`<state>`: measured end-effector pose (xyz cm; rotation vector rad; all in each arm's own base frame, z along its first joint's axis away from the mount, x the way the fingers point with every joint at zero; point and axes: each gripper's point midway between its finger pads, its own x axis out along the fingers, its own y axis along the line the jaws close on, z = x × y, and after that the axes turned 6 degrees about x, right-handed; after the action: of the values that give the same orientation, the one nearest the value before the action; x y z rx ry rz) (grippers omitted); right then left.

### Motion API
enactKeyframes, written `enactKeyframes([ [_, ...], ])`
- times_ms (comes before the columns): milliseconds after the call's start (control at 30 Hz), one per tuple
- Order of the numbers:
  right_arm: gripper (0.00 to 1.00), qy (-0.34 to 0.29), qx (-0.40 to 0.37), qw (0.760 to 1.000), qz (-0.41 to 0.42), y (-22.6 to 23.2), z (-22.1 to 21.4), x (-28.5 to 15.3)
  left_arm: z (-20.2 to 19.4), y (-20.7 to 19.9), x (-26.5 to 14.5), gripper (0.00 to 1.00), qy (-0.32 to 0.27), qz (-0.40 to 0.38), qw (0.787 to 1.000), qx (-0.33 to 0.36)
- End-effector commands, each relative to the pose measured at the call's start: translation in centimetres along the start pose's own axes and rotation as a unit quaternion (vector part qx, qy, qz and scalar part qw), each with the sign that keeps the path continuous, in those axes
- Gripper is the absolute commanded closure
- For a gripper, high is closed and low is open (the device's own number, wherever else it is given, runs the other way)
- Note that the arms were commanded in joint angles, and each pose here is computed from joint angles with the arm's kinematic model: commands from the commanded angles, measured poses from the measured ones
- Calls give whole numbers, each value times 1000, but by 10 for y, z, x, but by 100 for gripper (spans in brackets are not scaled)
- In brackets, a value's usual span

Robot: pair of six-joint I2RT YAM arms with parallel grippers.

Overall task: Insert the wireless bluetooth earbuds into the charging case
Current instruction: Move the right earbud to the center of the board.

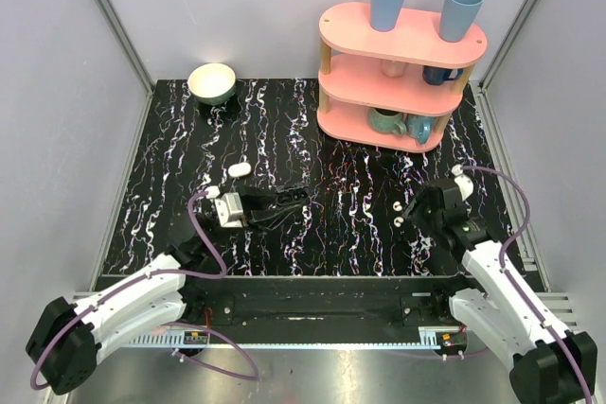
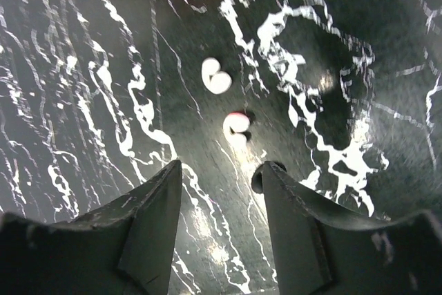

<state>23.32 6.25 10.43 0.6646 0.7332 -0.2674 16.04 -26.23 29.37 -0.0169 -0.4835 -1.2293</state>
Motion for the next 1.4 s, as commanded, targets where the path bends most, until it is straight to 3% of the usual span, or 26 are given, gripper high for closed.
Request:
enactKeyframes([
  [0,46,36,56,998,-6,-7,-23,7,14,1,4,100,-25,-3,1000,17],
  [467,52,44,106,992,-54,-33,-45,27,14,1,3,100,-23,-3,1000,15],
  [733,57,4,123,989,-78,-50,-40,33,12,1,3,100,-21,-3,1000,15],
  [1100,62,65,92,991,-65,-39,-59,45,12,0,6,100,-21,-8,1000,12],
  [1233,75,63,85,993,-53,-34,-56,45,10,0,5,100,-19,-7,1000,13],
  [1367,82,81,79,993,-30,-23,-59,41,10,0,5,100,-19,-6,1000,12],
])
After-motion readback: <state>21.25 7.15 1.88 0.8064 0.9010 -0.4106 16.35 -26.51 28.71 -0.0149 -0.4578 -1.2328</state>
